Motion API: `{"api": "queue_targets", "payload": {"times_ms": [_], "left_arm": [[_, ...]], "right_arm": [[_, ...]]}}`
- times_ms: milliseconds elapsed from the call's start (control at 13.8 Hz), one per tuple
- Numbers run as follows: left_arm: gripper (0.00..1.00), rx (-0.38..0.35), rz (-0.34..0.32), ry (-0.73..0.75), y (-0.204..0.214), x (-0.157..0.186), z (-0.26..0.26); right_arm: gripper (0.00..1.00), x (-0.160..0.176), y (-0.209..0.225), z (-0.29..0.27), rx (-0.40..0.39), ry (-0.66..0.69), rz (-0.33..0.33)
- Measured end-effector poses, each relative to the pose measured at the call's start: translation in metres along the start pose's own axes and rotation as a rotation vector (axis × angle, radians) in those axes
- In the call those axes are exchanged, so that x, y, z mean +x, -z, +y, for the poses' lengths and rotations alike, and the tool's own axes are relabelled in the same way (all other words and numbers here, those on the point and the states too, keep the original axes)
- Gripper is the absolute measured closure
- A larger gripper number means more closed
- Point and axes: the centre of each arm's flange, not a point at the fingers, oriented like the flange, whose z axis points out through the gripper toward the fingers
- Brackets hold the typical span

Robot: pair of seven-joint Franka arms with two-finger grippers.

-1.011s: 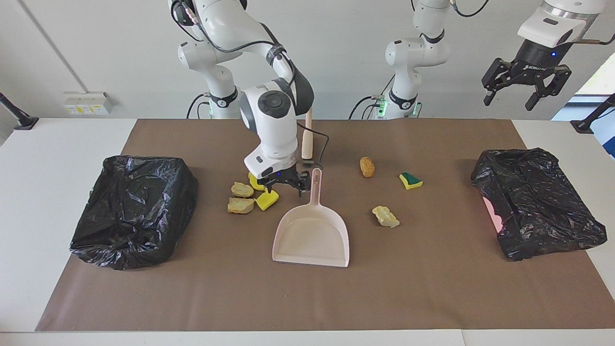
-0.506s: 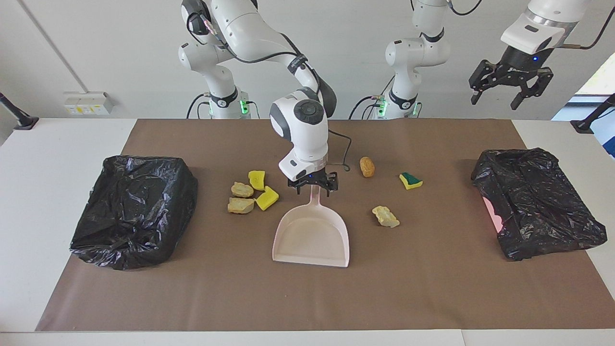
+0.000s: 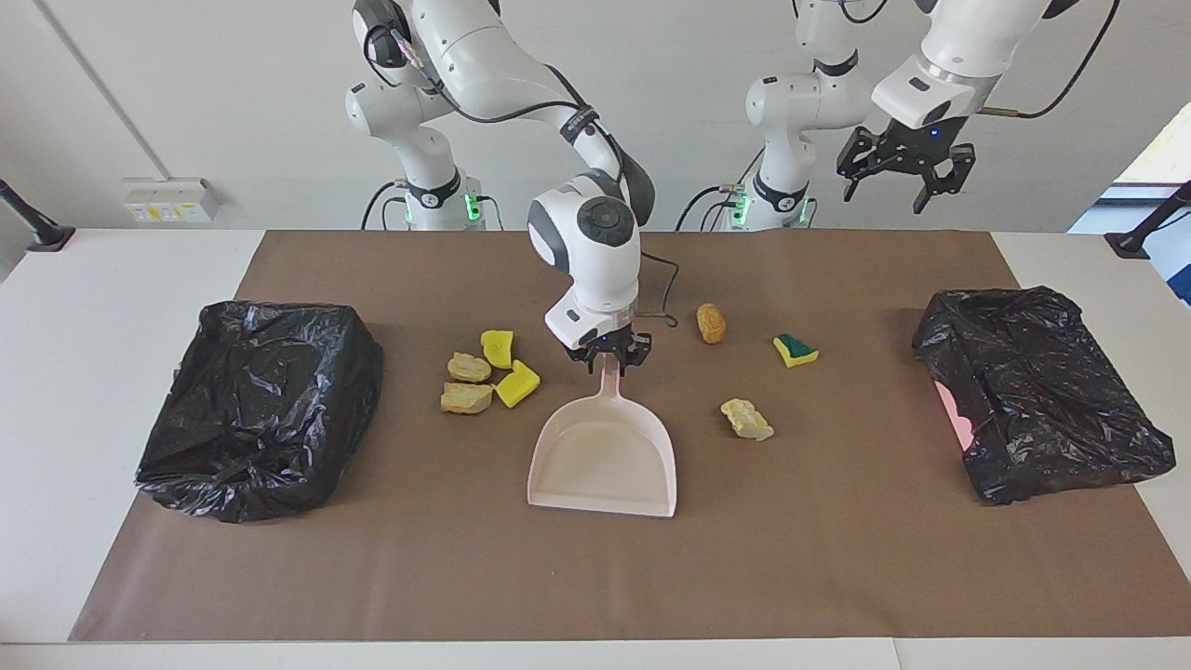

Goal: Sweep and dump trash in bin

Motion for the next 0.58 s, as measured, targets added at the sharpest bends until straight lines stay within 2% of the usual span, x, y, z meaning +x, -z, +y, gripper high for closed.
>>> {"api": "queue_targets", "payload": {"times_ms": [72, 217, 361, 578], "left_arm": [[0.0, 0.003, -0.008, -0.001, -0.009, -0.005, 0.011], [0.0, -0.003, -0.027, 0.006, -0.025, -0.013, 0.03], [0.0, -0.012, -0.032, 0.028, -0.047, -0.013, 0.057], [0.0, -0.024, -0.018, 0.055, -0.087, -0.015, 0.12]], "right_arm": [[0.68, 0.0, 0.0, 0.001, -0.003, 0.0, -0.003], [0.68, 0.006, 0.004, 0.009, -0.017, 0.056, -0.021], [0.68, 0.022, 0.023, 0.029, -0.007, 0.211, -0.027], [0.68, 0.046, 0.079, 0.083, 0.027, 0.411, -0.024]]}}
